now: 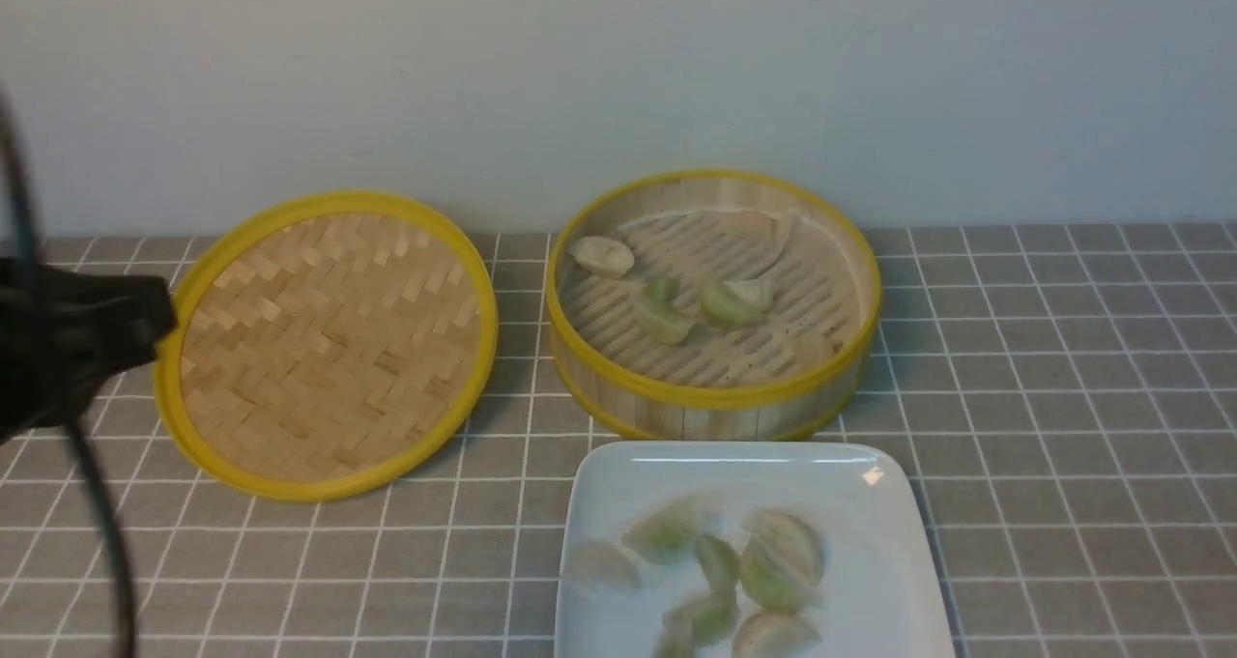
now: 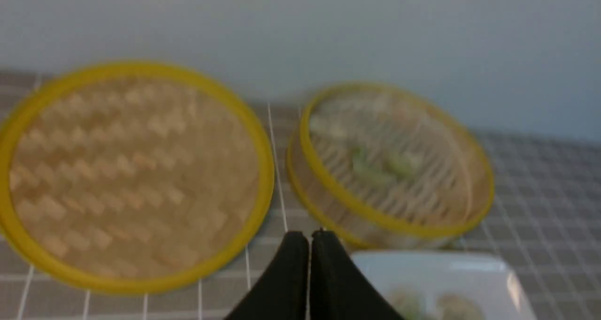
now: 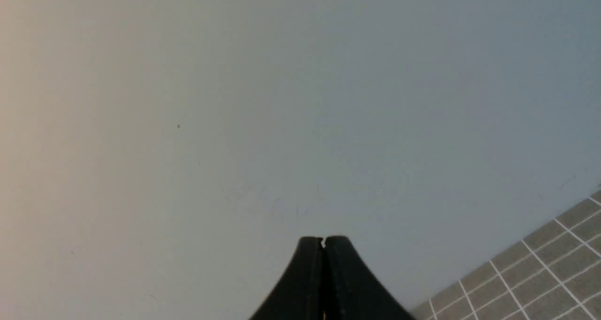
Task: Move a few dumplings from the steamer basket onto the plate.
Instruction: Use the left arm to grab a dumpling from the steamer
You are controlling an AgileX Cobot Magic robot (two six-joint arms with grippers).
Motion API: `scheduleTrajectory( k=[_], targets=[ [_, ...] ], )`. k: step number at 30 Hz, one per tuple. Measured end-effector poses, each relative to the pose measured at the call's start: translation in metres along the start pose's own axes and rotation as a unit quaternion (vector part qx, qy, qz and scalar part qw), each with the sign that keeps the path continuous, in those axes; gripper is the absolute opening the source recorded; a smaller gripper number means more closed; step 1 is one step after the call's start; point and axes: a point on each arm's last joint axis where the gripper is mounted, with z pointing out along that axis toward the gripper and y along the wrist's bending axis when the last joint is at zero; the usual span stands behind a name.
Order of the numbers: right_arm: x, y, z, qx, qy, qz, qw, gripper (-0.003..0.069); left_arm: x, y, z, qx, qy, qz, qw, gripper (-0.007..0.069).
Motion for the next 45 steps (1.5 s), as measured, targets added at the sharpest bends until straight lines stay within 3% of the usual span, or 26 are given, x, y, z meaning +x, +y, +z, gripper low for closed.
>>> scheduleTrajectory(
  k=[4,7,12,14,15,18,22,26,30,36,40,45],
  targets=[
    [-0.009,0.017,0.002,-0.007,0.058,0.011,0.998,-0.0013,-0.014,0.001,0.048,0.017,0.092,0.034,0.995,-0.0005],
    [-0.033,0.049,0.009,-0.002,0.149,-0.034,0.988,-0.0013,-0.021,-0.008,0.081,0.046,0.132,0.072,0.988,-0.0005],
    [-0.067,0.097,0.044,0.045,0.349,-0.124,0.928,-0.0013,-0.029,-0.032,0.116,0.083,0.161,0.121,0.976,-0.0005],
    [-0.080,0.114,0.061,0.048,0.410,-0.173,0.894,-0.0013,-0.034,-0.042,0.133,0.094,0.171,0.132,0.972,-0.0005],
    [-0.083,0.119,0.075,0.057,0.458,-0.200,0.865,-0.0013,-0.037,-0.046,0.140,0.099,0.174,0.136,0.970,-0.0005],
    [-0.090,0.130,0.104,0.063,0.510,-0.242,0.823,-0.0013,-0.046,-0.059,0.163,0.110,0.178,0.146,0.967,-0.0005],
    [-0.090,0.135,0.139,0.071,0.527,-0.256,0.807,-0.0013,-0.051,-0.070,0.202,0.115,0.189,0.171,0.960,0.0026],
    [-0.081,0.133,0.155,0.077,0.546,-0.249,0.796,-0.0013,-0.048,-0.075,0.240,0.111,0.207,0.189,0.953,0.0115],
    [-0.074,0.129,0.162,0.081,0.562,-0.242,0.787,-0.0013,-0.034,-0.076,0.284,0.107,0.231,0.206,0.945,0.0316],
    [-0.073,0.129,0.163,0.080,0.564,-0.240,0.786,-0.0013,-0.020,-0.072,0.327,0.098,0.234,0.216,0.943,0.0556],
    [-0.073,0.129,0.163,0.080,0.564,-0.240,0.786,-0.0013,-0.012,-0.067,0.353,0.090,0.215,0.217,0.948,0.0629],
    [-0.073,0.129,0.163,0.081,0.564,-0.240,0.786,-0.0013,0.006,-0.067,0.373,0.089,0.208,0.236,0.945,0.0636]
  ],
)
